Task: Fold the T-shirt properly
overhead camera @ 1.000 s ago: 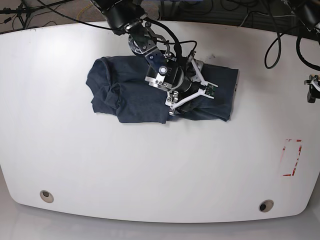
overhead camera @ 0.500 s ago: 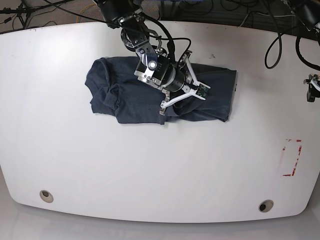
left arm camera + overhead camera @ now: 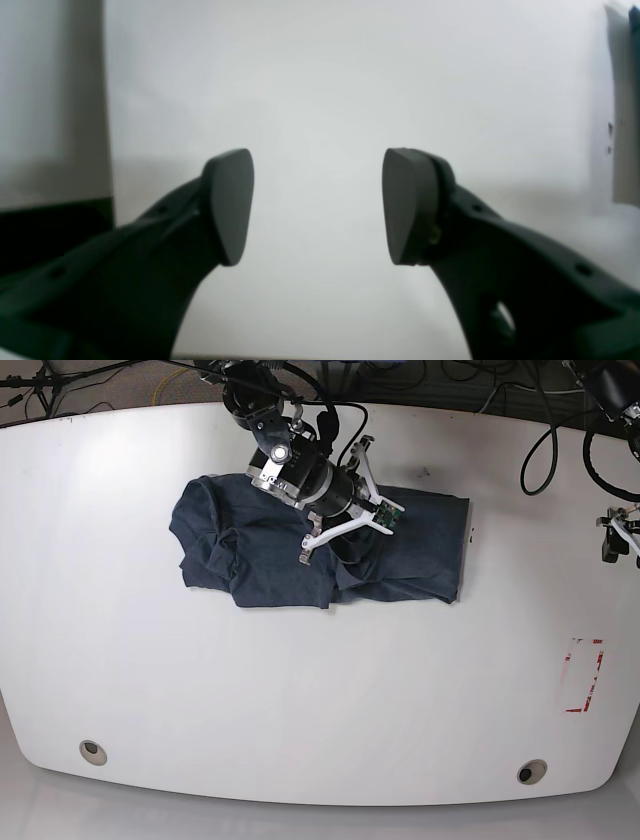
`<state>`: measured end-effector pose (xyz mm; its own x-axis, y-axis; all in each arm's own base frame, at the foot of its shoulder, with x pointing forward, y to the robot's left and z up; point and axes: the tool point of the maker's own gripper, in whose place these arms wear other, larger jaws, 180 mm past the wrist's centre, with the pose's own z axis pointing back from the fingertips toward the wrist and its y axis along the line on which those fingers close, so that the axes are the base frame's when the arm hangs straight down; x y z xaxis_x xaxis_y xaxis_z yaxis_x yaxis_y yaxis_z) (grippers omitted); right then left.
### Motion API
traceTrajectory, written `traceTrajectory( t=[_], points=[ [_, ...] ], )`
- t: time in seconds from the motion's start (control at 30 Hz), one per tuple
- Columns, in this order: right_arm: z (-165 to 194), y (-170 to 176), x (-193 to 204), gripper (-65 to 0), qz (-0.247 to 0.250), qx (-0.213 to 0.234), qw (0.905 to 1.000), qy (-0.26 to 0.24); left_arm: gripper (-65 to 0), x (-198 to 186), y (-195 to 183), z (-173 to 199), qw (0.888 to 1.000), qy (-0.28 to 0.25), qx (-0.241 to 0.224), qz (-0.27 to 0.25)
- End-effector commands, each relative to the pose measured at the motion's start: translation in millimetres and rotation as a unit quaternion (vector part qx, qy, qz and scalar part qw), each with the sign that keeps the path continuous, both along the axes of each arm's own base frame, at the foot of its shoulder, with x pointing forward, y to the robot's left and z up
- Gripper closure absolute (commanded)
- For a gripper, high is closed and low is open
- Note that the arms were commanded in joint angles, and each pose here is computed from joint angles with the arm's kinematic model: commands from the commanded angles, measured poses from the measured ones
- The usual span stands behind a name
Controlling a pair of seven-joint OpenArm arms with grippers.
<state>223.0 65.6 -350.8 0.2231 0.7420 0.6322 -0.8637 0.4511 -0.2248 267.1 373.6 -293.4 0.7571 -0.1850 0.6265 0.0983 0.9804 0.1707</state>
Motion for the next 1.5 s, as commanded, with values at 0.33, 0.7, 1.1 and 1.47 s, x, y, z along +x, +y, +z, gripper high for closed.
traceTrajectory(
  t=[0.33,0.7,1.1,1.47],
  points=[
    [1.0,-22.9,1.7,-14.0,-0.06,0.03,0.9977,0.012,-37.9,17.0,-31.6,-2.3,0.998,0.006,0.005,-0.065],
    [6.9,-53.8,17.9,-31.1,-0.144,0.056,0.988,0.005,-37.9,20.0,-55.0,-14.9,0.995,0.019,-0.006,-0.094],
    [32.6,3.3,7.6,-31.1,-0.114,0.149,0.9821,-0.01,-37.9,19.7,-61.1,-19.4,0.995,0.02,-0.014,-0.094],
    [39.6,-45.0,44.1,-31.4,-0.241,0.163,0.9549,-0.058,-37.9,19.8,-61.4,-19.3,0.995,0.019,-0.015,-0.095]
  ],
)
